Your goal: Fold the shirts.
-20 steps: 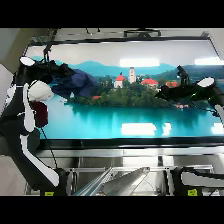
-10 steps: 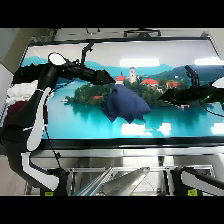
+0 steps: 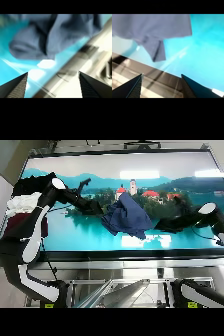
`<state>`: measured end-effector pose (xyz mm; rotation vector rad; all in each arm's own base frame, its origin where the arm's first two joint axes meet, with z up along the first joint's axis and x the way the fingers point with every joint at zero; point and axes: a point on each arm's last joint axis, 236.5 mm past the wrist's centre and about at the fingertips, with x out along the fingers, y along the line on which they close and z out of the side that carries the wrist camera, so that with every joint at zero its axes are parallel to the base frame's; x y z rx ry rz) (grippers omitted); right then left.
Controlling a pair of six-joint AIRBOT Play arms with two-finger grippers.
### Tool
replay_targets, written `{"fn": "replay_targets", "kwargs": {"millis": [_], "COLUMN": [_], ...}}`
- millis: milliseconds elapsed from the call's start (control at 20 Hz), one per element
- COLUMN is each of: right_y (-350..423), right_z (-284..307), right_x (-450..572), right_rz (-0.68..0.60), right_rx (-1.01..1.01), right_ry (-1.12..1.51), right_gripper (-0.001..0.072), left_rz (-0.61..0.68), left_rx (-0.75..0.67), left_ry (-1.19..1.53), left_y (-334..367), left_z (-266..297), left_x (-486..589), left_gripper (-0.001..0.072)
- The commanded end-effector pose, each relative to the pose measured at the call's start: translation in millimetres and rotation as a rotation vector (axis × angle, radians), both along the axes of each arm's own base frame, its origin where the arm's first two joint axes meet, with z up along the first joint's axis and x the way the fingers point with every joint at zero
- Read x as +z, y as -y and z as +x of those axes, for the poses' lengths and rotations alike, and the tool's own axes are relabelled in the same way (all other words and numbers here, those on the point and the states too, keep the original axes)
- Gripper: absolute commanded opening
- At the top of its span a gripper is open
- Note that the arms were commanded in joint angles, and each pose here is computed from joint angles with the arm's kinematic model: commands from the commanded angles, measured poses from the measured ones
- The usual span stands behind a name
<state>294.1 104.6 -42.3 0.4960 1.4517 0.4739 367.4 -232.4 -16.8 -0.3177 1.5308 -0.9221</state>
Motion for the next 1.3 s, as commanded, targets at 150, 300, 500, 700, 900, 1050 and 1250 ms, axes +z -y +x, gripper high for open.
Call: {"fn": "replay_targets", "kwargs": {"millis": [150,300,500,700,900,1050,1250], "right_y": [-56,-72,-72,-86,-98,-84,-72], "right_z": [-8,2,15,24,41,44,44], "right_x": [-51,-57,-56,-42,-19,10,109], "right_rz": [0.008,0.059,0.061,0.146,0.251,0.289,0.443], "right_rx": [0.045,0.027,0.015,-0.042,-0.095,-0.099,-0.082], "right_ry": [0.009,0.032,0.081,0.090,0.143,0.187,0.382], "right_gripper": [0.0527,0.0519,0.0352,0.0023,0.0022,0.0021,0.0021], "left_rz": [0.040,0.057,0.064,0.045,0.017,-0.019,-0.070], "left_rx": [0.031,0.055,0.037,-0.029,-0.038,-0.039,0.001], "left_ry": [-0.055,0.013,0.087,0.047,0.023,0.059,0.196], "left_y": [28,44,68,82,80,68,46], "left_z": [-48,-41,-32,-34,-28,-19,-6], "left_x": [-81,-91,-96,-97,-73,-34,39], "left_gripper": [0.0707,0.0688,0.0686,0.0006,0.0004,0.0004,0.0004]}}
